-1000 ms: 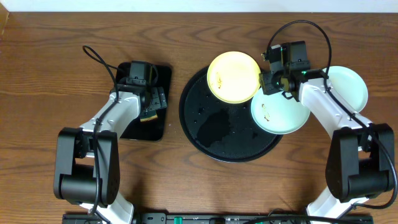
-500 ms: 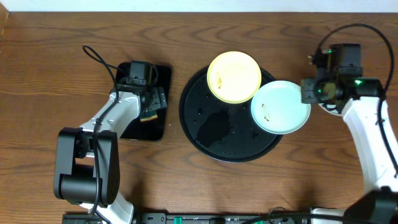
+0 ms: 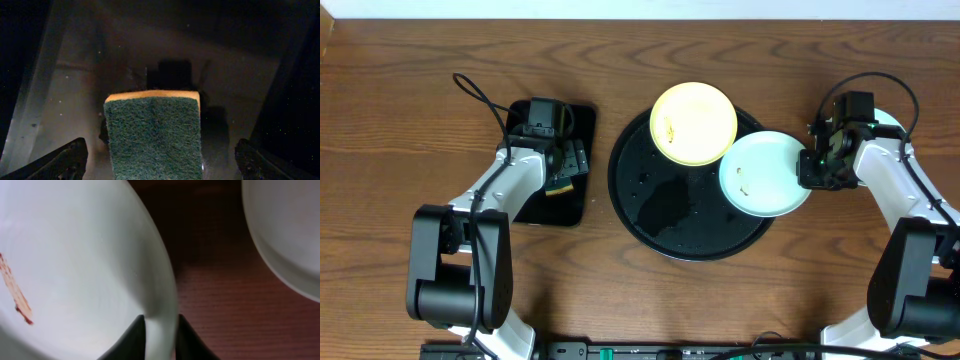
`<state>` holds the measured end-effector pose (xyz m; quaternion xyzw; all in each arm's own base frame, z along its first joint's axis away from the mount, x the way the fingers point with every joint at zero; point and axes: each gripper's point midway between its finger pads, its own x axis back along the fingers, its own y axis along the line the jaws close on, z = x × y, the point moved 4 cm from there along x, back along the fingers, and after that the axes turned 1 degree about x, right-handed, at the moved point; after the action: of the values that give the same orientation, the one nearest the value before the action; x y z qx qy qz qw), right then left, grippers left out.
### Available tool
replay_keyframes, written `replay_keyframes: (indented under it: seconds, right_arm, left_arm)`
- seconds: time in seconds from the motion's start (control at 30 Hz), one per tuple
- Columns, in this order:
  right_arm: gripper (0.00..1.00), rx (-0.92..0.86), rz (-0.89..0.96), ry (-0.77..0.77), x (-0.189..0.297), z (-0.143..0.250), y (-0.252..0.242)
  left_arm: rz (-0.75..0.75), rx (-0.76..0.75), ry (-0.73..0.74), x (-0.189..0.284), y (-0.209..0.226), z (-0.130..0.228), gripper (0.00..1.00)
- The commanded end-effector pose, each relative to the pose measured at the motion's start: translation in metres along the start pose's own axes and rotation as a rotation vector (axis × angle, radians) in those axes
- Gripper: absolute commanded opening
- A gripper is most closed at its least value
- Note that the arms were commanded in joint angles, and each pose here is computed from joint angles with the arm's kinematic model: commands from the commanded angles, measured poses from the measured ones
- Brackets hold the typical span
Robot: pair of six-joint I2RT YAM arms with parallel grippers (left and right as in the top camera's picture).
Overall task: Clean dirty plates on tray and stack at the side
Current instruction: 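Move the right gripper to the remaining pale green plate rim and grip it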
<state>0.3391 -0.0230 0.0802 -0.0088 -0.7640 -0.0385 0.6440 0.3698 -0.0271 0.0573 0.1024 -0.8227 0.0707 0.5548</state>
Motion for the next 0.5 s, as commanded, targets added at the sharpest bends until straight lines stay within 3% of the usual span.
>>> replay_keyframes:
  seconds: [0.0,0.27,0.47]
  right_arm:
    - [0.01,0.009,-0.021,-0.016,0.009,-0.005,0.007]
    - [0.01,-0.038,-0.153,0.008,0.048,0.014,0.037]
    - [0.01,0.006,-0.167,0.067,0.035,0.035,0.086]
  left_arm:
    - [-0.014,0.001,-0.001,-0.002,0.003,-0.002,0.94]
    - [-0.014,0.001,-0.002,-0.002,0.002,-0.002,0.94]
    - [-0.014,0.001,-0.001,-0.002,0.003,-0.002,0.94]
